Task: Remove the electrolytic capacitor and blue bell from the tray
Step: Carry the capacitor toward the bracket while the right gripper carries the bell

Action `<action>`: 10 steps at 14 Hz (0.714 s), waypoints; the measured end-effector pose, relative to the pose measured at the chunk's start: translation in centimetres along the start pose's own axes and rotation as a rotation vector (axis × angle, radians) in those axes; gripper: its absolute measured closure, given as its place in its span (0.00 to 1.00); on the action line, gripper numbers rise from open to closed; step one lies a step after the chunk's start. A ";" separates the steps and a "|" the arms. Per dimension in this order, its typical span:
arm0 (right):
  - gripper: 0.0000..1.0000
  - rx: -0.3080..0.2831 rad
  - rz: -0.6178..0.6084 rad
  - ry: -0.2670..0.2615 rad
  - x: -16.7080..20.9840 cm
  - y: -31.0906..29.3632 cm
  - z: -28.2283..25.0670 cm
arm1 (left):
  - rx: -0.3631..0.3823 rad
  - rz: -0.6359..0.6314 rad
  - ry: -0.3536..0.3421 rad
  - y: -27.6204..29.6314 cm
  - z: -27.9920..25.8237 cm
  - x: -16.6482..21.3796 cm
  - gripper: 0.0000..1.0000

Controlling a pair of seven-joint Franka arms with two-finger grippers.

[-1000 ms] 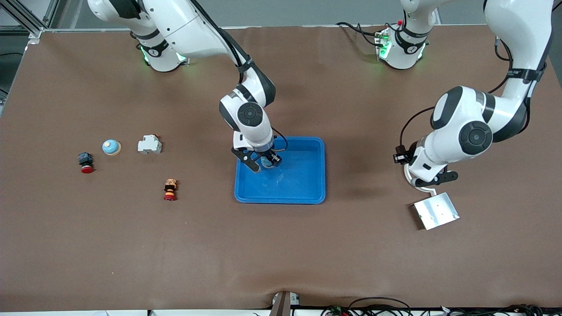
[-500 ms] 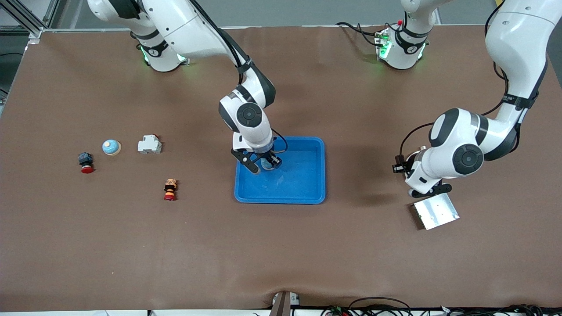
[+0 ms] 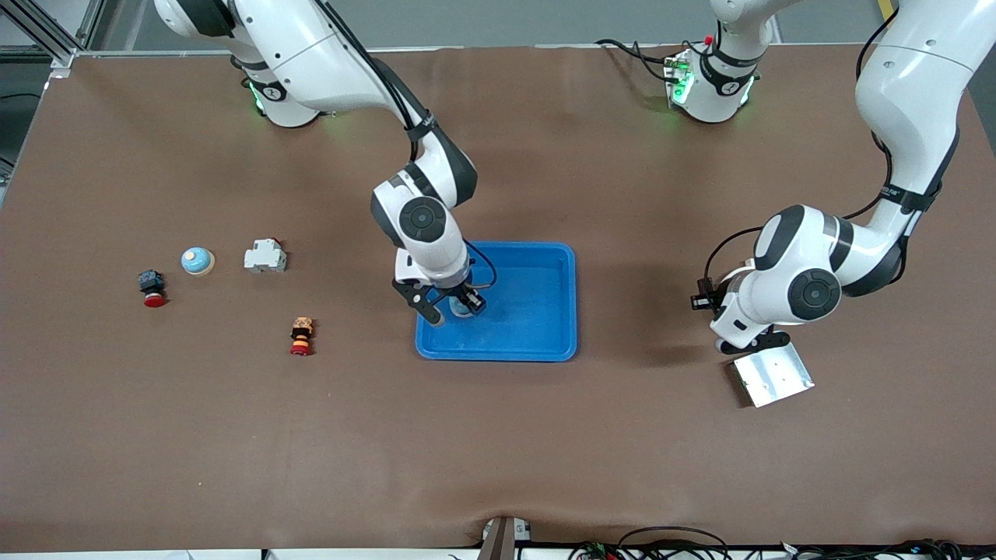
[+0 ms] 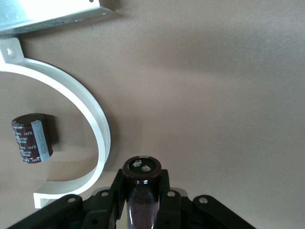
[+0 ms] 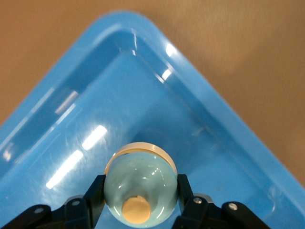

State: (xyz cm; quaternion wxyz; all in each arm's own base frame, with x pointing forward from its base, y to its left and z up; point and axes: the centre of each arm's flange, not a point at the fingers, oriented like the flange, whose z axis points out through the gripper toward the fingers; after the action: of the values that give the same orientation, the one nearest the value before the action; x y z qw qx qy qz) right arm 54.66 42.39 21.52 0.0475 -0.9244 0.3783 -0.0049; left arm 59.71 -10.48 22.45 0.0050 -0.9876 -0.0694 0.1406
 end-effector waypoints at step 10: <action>0.35 -0.100 -0.210 -0.049 17.0 4.4 -7.6 | 0.001 -0.007 -0.019 0.0 2.6 0.5 0.70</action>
State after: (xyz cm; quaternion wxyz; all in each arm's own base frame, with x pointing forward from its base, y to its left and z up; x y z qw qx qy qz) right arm 63.37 26.72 28.20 0.0098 -0.9601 0.2777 0.0315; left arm 59.49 -10.40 19.83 0.0053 -0.9860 -0.0730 0.1498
